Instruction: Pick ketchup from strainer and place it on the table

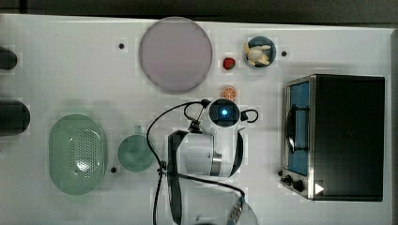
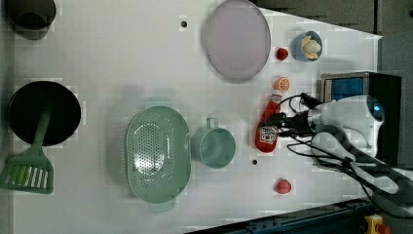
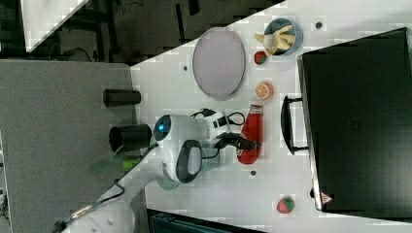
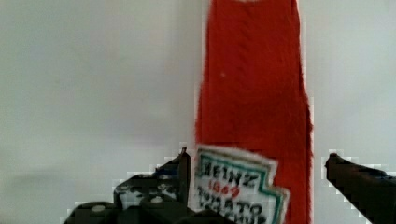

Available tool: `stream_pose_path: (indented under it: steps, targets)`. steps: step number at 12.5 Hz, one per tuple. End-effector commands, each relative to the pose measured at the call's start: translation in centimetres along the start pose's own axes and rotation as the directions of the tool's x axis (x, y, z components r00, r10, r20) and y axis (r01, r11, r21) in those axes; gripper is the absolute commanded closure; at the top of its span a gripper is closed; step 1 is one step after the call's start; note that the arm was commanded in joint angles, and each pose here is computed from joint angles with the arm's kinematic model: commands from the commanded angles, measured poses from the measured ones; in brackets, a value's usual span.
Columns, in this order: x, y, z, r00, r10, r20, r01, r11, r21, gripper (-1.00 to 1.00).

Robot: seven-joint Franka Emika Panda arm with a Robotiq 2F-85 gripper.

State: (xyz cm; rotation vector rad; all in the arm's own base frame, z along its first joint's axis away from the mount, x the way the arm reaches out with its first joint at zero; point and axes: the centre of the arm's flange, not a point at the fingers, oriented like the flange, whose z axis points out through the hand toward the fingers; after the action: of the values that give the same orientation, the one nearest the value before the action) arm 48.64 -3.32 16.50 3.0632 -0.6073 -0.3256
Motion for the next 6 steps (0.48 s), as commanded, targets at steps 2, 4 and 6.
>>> stream_pose_path:
  steps: [2,4,6]
  targets:
    - [1.2,-1.3,-17.9,0.985,0.099,-0.143,-0.092,0.994,0.058,-1.0]
    - [0.0,-1.1,-24.1,0.983,0.151,-0.107,-0.147,0.988,0.044,-1.0]
    - [-0.6,-1.0,-30.2,0.972,0.201,-0.124,-0.195,0.979,0.059,-1.0]
